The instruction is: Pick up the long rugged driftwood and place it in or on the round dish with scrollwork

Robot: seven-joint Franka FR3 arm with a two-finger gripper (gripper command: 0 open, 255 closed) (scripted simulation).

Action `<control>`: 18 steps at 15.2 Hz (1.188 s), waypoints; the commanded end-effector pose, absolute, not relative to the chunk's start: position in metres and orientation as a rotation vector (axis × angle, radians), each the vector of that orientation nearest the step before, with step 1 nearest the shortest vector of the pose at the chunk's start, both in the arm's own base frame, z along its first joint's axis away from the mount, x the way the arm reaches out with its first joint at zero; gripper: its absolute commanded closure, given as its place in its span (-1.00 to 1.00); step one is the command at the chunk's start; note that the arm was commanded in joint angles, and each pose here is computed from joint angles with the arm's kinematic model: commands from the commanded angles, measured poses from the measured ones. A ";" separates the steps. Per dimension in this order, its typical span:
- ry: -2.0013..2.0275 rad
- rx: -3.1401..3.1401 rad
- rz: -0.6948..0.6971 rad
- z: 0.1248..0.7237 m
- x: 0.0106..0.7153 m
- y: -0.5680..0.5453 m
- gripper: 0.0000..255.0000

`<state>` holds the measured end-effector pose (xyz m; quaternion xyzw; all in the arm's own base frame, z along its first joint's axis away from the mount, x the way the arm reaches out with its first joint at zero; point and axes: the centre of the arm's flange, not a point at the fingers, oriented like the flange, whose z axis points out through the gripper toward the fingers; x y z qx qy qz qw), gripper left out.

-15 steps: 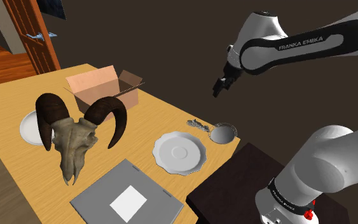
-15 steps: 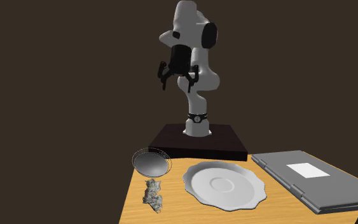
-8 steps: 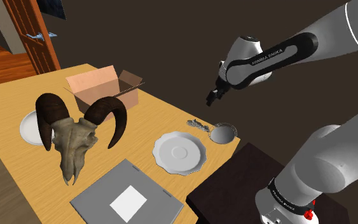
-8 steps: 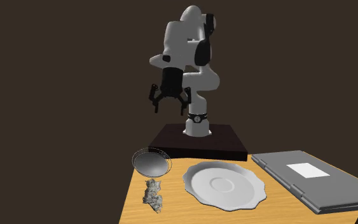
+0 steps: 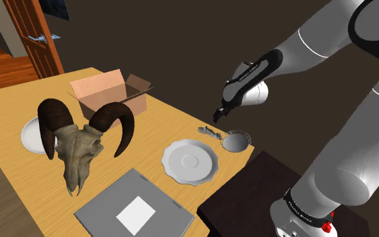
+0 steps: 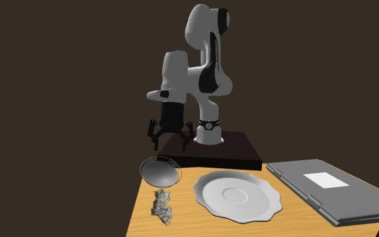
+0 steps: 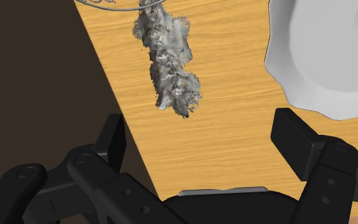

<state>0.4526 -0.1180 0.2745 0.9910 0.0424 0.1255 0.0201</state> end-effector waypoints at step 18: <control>0.138 3.105 0.390 0.136 0.499 -0.144 -1.00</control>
